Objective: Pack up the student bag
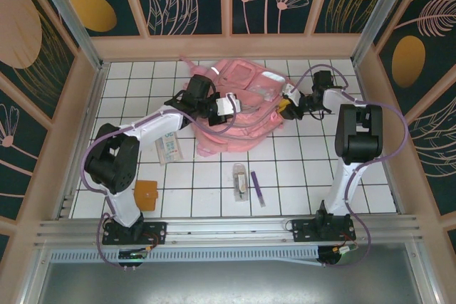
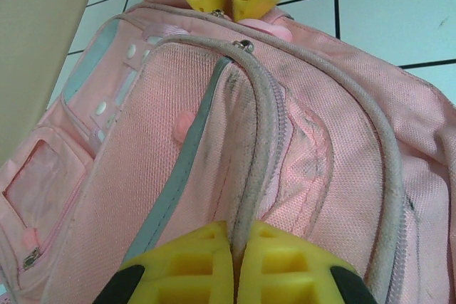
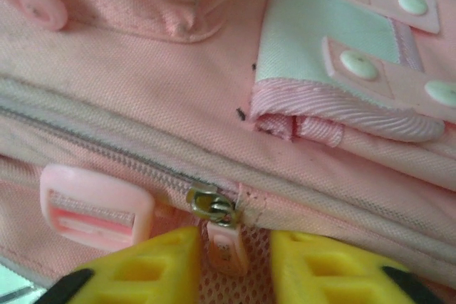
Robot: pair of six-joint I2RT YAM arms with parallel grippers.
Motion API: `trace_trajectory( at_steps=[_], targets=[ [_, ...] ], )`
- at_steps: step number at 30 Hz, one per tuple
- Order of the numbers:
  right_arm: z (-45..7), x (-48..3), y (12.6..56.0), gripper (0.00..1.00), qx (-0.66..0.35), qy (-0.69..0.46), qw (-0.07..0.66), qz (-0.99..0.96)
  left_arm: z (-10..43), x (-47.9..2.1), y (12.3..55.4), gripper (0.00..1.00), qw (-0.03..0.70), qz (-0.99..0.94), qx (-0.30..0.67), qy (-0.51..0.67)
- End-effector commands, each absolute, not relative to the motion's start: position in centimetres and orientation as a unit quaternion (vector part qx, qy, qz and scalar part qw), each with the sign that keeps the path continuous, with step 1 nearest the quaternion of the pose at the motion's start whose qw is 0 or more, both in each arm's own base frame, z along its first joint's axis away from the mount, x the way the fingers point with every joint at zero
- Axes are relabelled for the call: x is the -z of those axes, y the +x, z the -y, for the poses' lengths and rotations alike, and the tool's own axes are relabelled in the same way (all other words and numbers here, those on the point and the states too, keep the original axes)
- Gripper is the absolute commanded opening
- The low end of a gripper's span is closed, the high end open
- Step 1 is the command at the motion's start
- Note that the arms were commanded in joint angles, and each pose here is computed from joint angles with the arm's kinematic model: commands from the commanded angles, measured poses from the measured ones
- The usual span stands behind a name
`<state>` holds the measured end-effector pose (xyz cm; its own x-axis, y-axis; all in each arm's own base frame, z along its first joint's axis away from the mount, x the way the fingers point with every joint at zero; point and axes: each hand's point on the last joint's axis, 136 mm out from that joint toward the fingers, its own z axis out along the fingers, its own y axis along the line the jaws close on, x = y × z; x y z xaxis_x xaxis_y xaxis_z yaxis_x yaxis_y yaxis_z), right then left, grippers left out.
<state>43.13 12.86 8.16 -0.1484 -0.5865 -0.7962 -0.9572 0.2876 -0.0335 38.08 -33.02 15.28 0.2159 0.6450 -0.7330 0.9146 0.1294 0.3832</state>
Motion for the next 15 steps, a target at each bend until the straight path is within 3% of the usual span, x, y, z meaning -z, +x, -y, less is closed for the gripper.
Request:
trace_trajectory(
  at_steps=[1,11,15],
  targets=[
    [-13.8,-9.0,42.8,0.27,-0.288,-0.53,0.372,-0.705,34.2,-20.1,37.5,0.0,0.497,-0.562,0.179,0.637],
    [-13.5,-10.8,42.2,0.01,-0.286,-0.524,0.375,-0.71,34.2,-19.6,37.6,0.0,0.503,-0.568,0.182,0.625],
    [-13.4,-11.5,41.5,0.0,-0.268,-0.514,0.38,-0.721,34.1,-19.7,38.7,0.0,0.499,-0.598,0.178,0.602]
  ],
)
